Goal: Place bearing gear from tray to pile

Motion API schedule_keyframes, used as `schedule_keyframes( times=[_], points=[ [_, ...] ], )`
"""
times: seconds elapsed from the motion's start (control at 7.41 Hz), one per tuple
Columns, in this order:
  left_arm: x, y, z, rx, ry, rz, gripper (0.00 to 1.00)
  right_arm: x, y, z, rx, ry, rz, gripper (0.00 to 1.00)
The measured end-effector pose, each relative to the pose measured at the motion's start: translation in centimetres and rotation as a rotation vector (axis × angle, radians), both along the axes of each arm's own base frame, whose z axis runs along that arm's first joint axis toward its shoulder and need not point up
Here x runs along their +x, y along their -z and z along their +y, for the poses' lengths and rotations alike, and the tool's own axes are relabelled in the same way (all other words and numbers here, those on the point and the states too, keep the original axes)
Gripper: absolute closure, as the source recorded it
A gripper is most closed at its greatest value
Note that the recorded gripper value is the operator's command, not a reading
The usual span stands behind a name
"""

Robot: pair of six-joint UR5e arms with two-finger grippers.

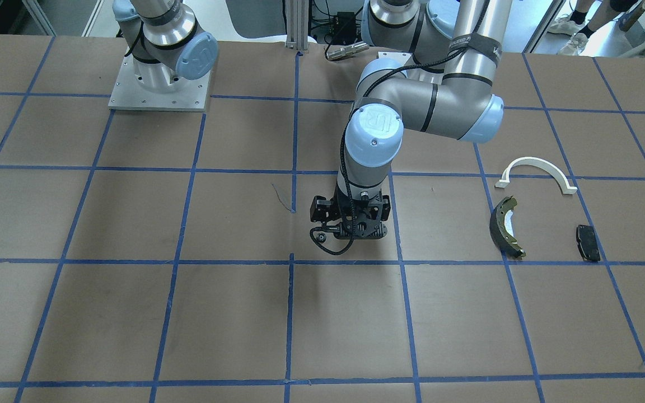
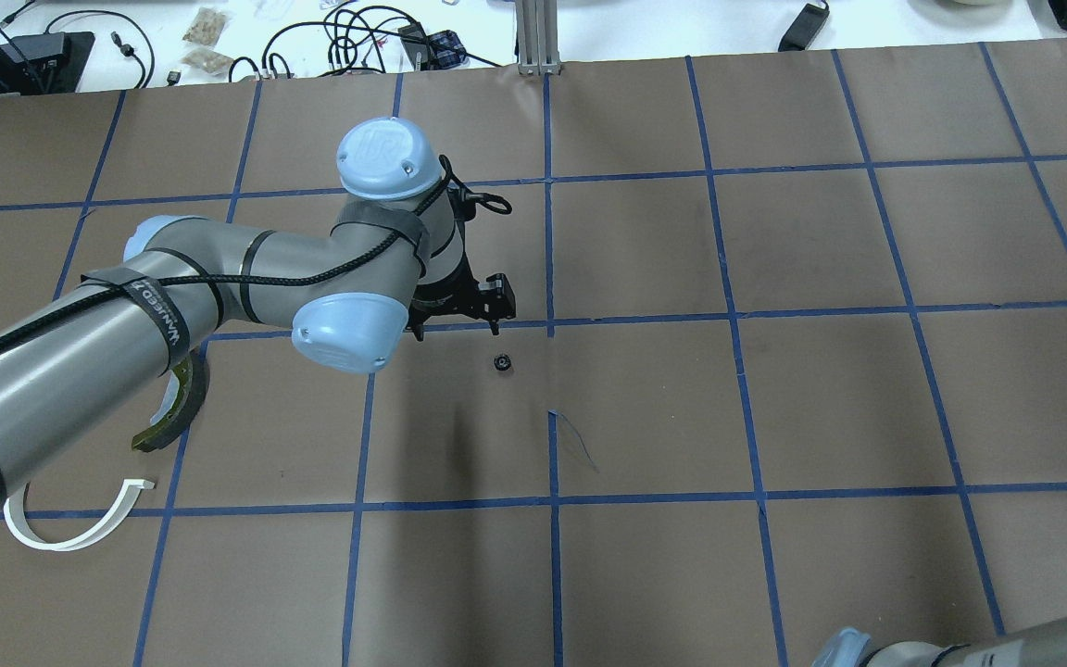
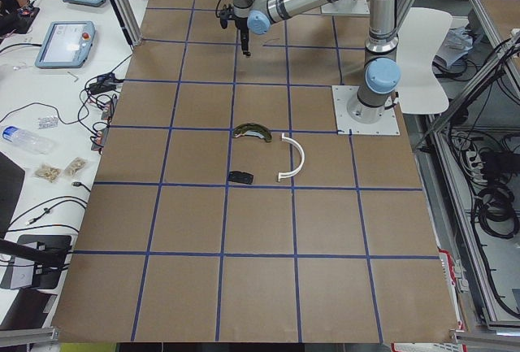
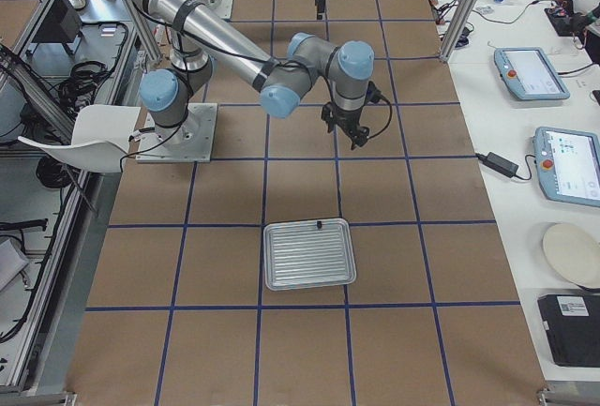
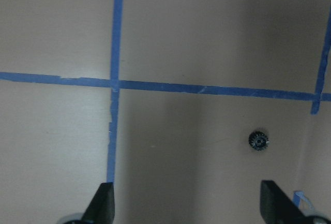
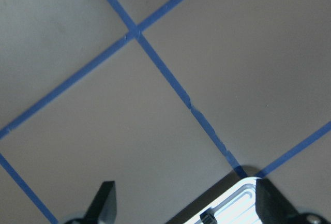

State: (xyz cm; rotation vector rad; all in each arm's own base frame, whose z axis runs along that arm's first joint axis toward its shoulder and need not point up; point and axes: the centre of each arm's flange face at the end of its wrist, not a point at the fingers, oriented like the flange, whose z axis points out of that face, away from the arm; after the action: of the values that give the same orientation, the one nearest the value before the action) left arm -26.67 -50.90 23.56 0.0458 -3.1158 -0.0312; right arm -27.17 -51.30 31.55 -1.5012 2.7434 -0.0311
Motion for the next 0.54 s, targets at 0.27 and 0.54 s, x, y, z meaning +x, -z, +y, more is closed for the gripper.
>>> schedule_keyframes(
  times=[0.27,0.54],
  points=[
    [-1.8,2.4,0.2,0.0,0.026,0.011,0.07,-6.3,4.0,1.7,-0.007,-0.232,0.007,0.06],
    [-2.7,4.6,0.2,0.015,0.031,0.008,0.15,-9.0,7.6,2.4,-0.019,-0.444,0.008,0.09]
  ],
)
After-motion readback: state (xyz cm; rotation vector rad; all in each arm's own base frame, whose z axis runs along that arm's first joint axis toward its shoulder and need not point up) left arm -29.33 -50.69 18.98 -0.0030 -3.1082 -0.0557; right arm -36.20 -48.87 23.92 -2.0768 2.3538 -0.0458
